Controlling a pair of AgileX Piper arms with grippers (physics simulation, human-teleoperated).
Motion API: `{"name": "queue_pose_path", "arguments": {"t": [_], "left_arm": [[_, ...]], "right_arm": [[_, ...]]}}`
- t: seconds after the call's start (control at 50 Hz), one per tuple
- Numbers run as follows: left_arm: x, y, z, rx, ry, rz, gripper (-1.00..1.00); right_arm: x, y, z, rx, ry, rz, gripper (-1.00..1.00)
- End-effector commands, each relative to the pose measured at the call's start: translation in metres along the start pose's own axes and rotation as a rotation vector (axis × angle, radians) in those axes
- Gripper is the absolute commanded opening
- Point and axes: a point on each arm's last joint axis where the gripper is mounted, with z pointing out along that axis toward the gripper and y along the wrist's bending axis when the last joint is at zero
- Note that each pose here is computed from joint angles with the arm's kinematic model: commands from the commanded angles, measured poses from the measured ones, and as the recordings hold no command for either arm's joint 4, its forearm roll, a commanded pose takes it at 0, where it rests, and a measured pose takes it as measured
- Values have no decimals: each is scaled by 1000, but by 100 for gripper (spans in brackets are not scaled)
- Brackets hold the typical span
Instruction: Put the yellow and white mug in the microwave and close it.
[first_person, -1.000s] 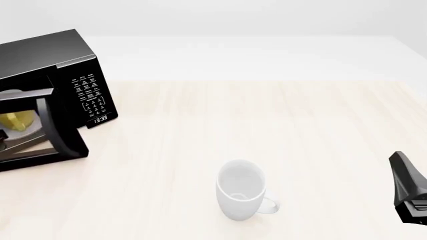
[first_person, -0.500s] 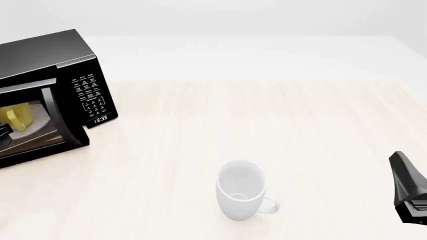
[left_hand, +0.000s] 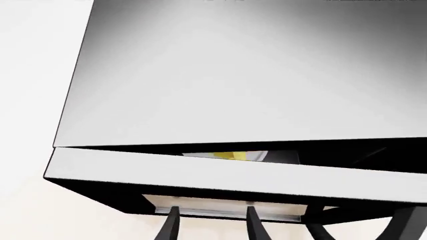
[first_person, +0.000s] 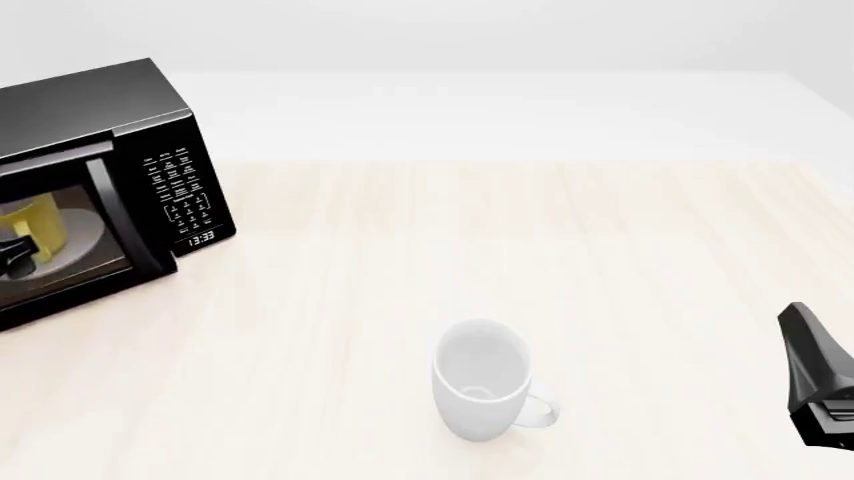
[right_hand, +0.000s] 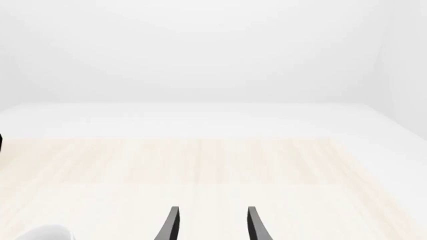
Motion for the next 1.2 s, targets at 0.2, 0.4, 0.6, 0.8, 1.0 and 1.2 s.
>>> {"name": "queue_pose_path", "arguments": {"t": [0.2, 0.4, 0.6, 0.8, 1.0, 1.2], "left_arm": [[-8, -5, 10, 17, -22, 31, 100], [-17, -7, 17, 20, -38, 27, 100], [-20, -8, 19, 23, -44, 18, 100], [-16, -9, 15, 28, -35, 13, 100], [-9, -13, -2, 42, -29, 19, 100], [-5, -11, -20, 40, -26, 17, 100]], "right_arm": [[0, 0, 0, 0, 0, 0, 100], [0, 0, 0, 0, 0, 0, 100], [0, 0, 0, 0, 0, 0, 100], [0, 0, 0, 0, 0, 0, 100], [0, 0, 0, 0, 0, 0, 100], [0, 0, 0, 0, 0, 0, 100]]}}
